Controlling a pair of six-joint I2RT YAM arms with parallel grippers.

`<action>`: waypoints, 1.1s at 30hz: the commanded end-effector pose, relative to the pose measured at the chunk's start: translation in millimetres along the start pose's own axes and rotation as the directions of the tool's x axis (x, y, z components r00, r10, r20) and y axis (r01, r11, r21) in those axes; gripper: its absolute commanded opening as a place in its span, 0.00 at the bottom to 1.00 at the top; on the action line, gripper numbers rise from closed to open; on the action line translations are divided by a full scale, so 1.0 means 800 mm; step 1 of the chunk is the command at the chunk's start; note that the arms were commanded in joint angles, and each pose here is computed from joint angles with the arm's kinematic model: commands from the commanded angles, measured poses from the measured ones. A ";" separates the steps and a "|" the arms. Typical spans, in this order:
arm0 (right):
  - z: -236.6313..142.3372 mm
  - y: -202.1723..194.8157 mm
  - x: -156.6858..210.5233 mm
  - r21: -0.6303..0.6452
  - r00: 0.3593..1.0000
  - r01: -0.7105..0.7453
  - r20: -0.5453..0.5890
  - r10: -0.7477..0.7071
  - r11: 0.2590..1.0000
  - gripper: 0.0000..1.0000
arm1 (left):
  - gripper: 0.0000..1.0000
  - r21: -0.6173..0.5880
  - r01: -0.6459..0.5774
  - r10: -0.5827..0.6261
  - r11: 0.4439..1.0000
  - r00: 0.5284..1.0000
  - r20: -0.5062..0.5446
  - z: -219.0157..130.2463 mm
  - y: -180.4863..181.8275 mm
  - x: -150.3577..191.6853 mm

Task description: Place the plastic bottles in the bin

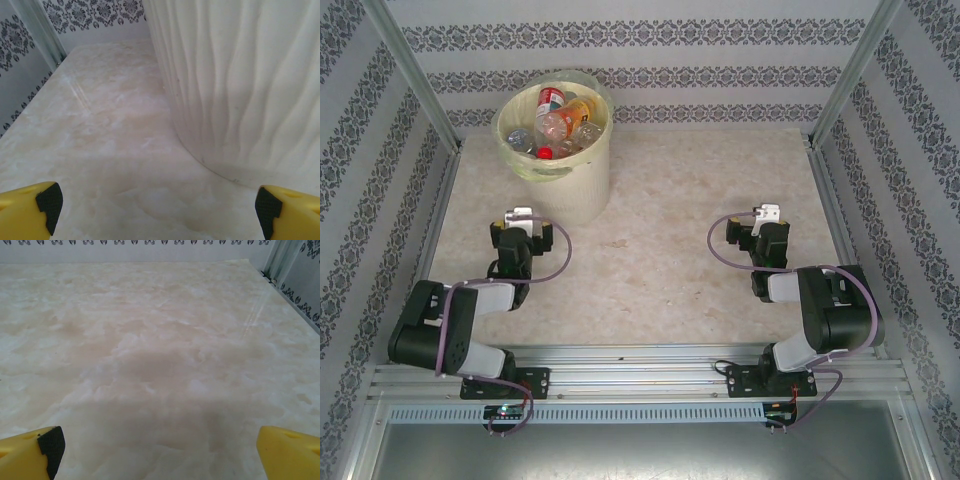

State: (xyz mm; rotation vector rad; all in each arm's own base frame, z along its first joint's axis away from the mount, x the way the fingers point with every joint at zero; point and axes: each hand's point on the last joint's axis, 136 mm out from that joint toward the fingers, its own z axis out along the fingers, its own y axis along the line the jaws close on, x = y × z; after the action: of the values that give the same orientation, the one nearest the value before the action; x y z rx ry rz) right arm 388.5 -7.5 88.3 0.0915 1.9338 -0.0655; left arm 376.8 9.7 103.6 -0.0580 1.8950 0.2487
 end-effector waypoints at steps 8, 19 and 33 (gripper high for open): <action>0.001 -0.001 -0.023 -0.002 0.998 -0.004 0.056 0.004 1.000 0.98 | 1.00 0.069 0.036 -0.040 0.997 0.998 0.054 0.020 -0.006 0.004; 0.001 0.002 -0.024 -0.011 0.998 0.001 0.056 0.000 1.000 0.98 | 1.00 0.122 0.104 -0.103 0.987 0.995 -0.015 0.032 0.002 0.011; 0.002 0.019 -0.023 -0.153 0.999 -0.002 0.044 0.009 0.988 0.98 | 1.00 0.177 0.085 -0.081 0.980 0.996 -0.034 0.034 -0.011 0.010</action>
State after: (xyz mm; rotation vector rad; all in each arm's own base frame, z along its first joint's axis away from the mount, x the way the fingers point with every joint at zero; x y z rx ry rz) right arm 390.7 4.4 89.9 0.0022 1.9333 0.0592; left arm 399.3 9.5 84.3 -0.0318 1.9273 0.0401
